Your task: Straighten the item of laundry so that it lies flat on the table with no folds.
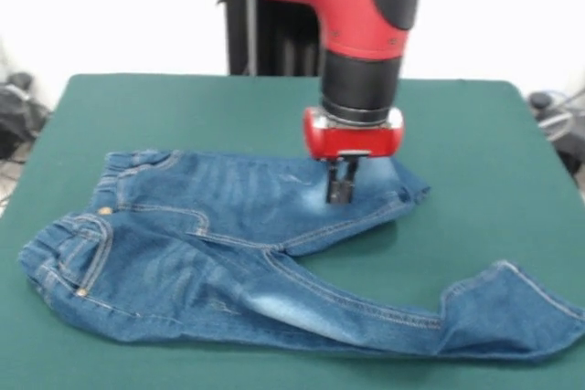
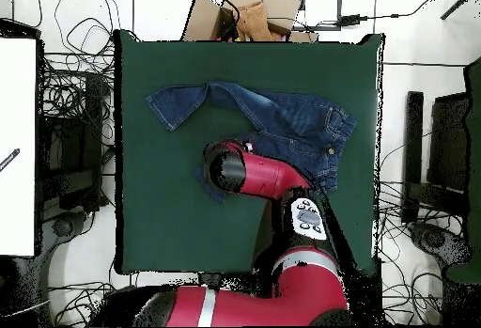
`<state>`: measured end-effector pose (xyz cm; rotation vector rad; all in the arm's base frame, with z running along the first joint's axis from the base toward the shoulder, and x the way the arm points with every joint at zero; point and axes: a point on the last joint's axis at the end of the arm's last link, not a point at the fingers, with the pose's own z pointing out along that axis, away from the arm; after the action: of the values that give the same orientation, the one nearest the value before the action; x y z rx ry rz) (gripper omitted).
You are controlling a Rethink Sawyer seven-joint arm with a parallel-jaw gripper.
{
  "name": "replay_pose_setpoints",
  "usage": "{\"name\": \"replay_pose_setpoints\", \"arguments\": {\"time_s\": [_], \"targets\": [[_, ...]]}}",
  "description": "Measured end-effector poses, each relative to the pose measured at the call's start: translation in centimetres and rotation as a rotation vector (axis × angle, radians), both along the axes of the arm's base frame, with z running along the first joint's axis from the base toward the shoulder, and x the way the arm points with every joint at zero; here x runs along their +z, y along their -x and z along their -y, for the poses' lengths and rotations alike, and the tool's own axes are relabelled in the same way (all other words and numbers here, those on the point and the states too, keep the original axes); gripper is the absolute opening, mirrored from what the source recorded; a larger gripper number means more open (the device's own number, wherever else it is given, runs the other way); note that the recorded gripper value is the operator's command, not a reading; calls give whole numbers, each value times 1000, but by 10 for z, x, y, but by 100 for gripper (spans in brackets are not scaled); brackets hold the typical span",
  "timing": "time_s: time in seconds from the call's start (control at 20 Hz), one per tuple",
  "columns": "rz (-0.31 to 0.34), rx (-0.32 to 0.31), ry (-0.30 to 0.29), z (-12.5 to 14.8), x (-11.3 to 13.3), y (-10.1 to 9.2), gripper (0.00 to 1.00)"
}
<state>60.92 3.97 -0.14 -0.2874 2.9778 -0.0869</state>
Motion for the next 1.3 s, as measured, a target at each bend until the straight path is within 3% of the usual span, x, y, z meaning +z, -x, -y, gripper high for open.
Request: {"name": "replay_pose_setpoints", "arguments": {"time_s": [0.65,1.3], "targets": [[-30,35,-10,-40,17,38,0],[-12,16,-8,-39,22,44,0]]}}
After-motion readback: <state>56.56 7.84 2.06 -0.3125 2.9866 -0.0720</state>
